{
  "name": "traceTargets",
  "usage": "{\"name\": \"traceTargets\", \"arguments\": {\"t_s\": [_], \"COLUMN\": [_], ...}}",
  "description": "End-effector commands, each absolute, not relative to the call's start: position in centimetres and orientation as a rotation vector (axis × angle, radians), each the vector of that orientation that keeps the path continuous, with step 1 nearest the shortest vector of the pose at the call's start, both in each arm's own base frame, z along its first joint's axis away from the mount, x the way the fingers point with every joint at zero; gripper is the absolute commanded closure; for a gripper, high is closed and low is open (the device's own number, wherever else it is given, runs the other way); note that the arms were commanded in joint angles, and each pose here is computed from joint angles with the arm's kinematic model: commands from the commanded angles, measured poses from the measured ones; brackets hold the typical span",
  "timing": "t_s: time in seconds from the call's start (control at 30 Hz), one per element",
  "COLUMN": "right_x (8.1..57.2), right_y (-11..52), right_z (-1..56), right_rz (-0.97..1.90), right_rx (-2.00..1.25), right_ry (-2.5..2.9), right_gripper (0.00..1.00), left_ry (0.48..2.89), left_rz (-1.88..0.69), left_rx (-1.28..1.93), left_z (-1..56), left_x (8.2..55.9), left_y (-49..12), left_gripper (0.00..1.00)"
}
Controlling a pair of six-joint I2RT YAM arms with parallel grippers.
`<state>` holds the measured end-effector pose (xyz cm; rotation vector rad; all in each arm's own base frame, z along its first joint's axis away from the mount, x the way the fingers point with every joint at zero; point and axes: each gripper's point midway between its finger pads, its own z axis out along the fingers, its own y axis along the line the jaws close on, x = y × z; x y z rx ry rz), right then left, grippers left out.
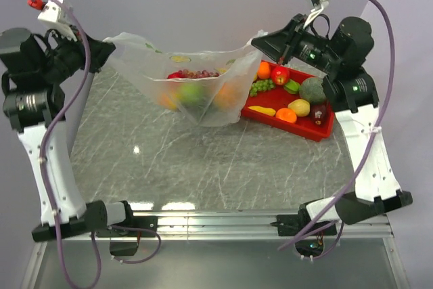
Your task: Place the fake fruits into the plastic bag and tie a complex knot
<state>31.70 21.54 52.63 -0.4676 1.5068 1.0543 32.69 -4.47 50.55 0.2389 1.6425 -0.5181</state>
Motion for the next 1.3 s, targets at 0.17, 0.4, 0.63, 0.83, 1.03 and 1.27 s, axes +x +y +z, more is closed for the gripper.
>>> {"name": "traceTargets", "arguments": {"t_s": [0.17, 0.4, 0.63, 0.83, 1.03, 1.27], "right_x": [35.1, 35.9, 32.8, 31.2, 31.3, 31.6], "right_y": [21.5, 22.0, 22.0, 21.9, 22.3, 22.5], "right_z": [41.2, 32.7, 38.3, 40.1, 38.8, 38.8], "right_rz": [0.927, 0.877, 0.884, 0.854, 0.765, 0.656], "right_rx": [-0.516, -0.71, -0.806, -0.856, -0.918, -0.996], "right_ry": [1.762, 1.97, 1.788, 1.711, 1.713, 1.683], "right_gripper": [1.0, 1.0, 1.0, 1.0, 1.0, 1.0], "left_ry": [1.767, 2.021, 1.933, 1.79, 1.828, 1.667], "left_rz": [-0.513, -0.523, -0.384, -0.348, -0.33, -0.388], "left_rx": [0.184, 0.105, 0.194, 0.265, 0.326, 0.471], "left_z": [42.0, 30.6, 36.4, 42.6, 41.0, 44.9], "left_x": [32.6, 31.7, 32.0, 32.4, 32.2, 30.4], "left_y": [-3.8, -3.0, -1.9, -2.2, -2.2, -4.7], "left_gripper": [1.0, 1.0, 1.0, 0.87, 0.48, 0.1]}}
